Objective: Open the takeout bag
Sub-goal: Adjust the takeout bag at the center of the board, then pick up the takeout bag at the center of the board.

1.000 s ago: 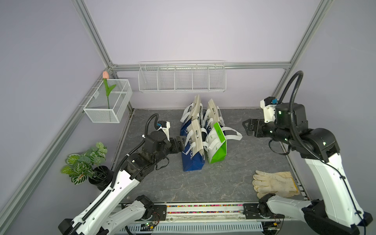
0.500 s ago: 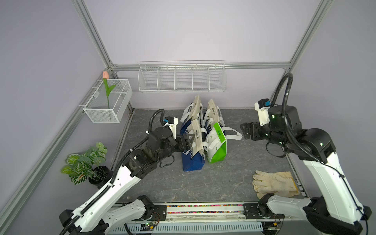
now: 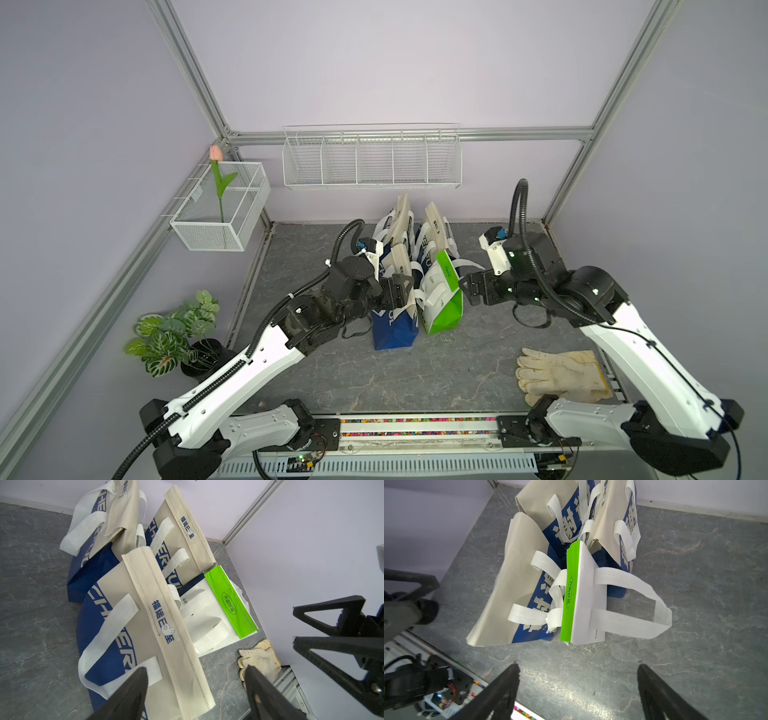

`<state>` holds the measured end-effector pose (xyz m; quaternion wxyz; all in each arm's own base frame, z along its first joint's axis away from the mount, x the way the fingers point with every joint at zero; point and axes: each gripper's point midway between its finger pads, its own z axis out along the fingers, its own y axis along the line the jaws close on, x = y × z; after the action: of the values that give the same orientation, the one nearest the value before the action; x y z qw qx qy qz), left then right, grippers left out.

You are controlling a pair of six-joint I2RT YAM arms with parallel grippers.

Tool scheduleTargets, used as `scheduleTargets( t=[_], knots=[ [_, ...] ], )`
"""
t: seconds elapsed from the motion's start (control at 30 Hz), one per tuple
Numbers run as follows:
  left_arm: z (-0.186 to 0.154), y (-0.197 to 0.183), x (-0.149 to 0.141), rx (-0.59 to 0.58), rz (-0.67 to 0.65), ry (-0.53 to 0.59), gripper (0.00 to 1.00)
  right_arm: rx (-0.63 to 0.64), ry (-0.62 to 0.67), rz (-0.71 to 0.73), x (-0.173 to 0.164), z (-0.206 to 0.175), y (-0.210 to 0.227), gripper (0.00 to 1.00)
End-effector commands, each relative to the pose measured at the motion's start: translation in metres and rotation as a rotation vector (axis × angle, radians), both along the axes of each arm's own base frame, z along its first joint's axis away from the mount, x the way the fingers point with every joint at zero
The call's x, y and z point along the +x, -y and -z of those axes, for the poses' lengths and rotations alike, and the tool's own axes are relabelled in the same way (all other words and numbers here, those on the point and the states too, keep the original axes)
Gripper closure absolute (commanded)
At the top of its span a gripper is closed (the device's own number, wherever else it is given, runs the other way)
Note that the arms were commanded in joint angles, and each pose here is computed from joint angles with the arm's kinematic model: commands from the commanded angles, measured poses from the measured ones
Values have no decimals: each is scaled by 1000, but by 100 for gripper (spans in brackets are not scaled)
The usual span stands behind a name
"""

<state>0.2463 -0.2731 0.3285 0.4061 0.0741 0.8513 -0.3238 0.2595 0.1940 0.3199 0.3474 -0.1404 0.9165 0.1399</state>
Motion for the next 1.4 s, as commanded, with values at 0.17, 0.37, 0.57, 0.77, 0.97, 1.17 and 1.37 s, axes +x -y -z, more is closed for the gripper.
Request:
scheduleTargets(
  t=[0.17,0.37,0.57,0.77,0.97,1.17,1.37],
  knots=[
    [7,5,28,129,-83,13,24,-13,-23,-9,21,13,-18,46],
    [27,22,40,207,-62,-32,27,-49,-74,-29,20,31,-19,69],
    [39,32,49,276,-40,-41,40,-29,-73,-8,16,36,-9,86],
    [52,21,57,370,-93,-36,50,-15,-72,-10,15,34,-4,93],
    [53,7,62,415,-132,-6,80,21,-90,-76,6,24,-13,93],
    [42,-20,72,485,-200,40,100,5,-108,-132,-8,17,-12,93],
    [19,-54,80,560,-272,131,100,-27,-105,-111,-5,19,-7,52]
  ],
)
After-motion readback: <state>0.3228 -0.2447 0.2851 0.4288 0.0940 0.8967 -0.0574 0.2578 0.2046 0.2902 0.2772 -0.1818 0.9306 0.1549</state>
